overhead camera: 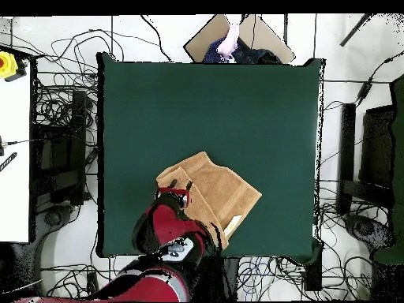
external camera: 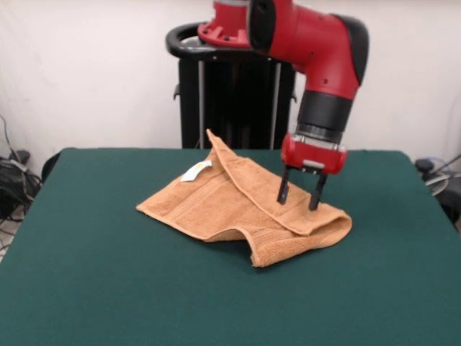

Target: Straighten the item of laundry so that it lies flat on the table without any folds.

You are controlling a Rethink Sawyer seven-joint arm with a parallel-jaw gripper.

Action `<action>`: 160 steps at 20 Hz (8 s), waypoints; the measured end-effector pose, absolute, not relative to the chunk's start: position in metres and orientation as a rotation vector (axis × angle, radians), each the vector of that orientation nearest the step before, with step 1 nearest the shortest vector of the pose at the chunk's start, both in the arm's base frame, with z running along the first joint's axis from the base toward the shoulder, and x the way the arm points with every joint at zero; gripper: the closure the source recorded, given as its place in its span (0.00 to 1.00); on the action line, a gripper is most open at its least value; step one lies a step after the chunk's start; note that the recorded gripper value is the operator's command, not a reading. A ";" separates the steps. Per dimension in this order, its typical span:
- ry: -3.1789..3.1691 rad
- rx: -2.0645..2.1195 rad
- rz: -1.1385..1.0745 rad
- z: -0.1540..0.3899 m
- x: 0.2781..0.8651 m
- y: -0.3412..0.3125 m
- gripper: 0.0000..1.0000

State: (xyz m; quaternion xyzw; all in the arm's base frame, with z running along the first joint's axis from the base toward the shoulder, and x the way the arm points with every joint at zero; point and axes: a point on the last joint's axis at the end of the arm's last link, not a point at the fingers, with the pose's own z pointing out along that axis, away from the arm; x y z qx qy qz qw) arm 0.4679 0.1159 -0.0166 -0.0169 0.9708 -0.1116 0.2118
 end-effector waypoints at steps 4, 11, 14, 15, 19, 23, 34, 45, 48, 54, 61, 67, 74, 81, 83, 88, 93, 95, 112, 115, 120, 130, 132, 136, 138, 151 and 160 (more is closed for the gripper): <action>2.743 0.057 -0.232 0.014 0.485 0.113 0.00; 2.729 0.106 -0.181 0.042 0.503 0.116 0.00; 2.704 0.083 -0.173 0.040 0.503 0.123 0.00; 2.690 0.070 -0.169 0.037 0.502 0.127 0.00; 2.635 0.021 -0.154 0.019 0.497 0.144 0.00; 2.617 0.003 -0.151 0.001 0.488 0.155 0.00; 2.565 0.042 -0.195 -0.029 0.478 0.161 0.00; 2.417 0.199 -0.329 -0.015 0.496 0.179 0.00; 2.375 0.248 -0.417 -0.010 0.492 0.183 0.00; 2.354 0.249 -0.564 -0.006 0.469 0.193 0.00; 2.444 0.133 -0.663 -0.015 0.447 0.164 0.00; 2.518 0.070 -0.691 -0.027 0.440 0.122 0.00; 2.540 0.049 -0.690 -0.028 0.439 0.108 0.00; 2.680 -0.009 -0.450 -0.040 0.438 0.105 0.00; 2.736 -0.008 -0.346 -0.047 0.438 0.104 0.00; 2.804 0.015 -0.198 -0.052 0.444 0.103 0.00; 2.807 0.004 -0.133 -0.050 0.452 0.116 0.00; 2.806 -0.010 -0.107 -0.049 0.454 0.124 0.00; 2.775 -0.128 -0.088 -0.049 0.462 0.161 0.00; 2.747 -0.157 -0.104 -0.051 0.463 0.162 1.00; 2.743 -0.165 -0.101 -0.053 0.465 0.164 1.00; 2.790 -0.192 -0.117 -0.031 0.471 0.169 1.00; 2.807 -0.201 -0.122 -0.023 0.472 0.174 1.00; 2.830 -0.204 -0.134 0.002 0.482 0.180 0.00; 2.827 -0.204 -0.132 0.004 0.483 0.180 0.00; 2.687 -0.282 -0.175 0.018 0.514 0.150 0.00; 2.612 -0.352 -0.146 -0.040 0.508 0.158 0.00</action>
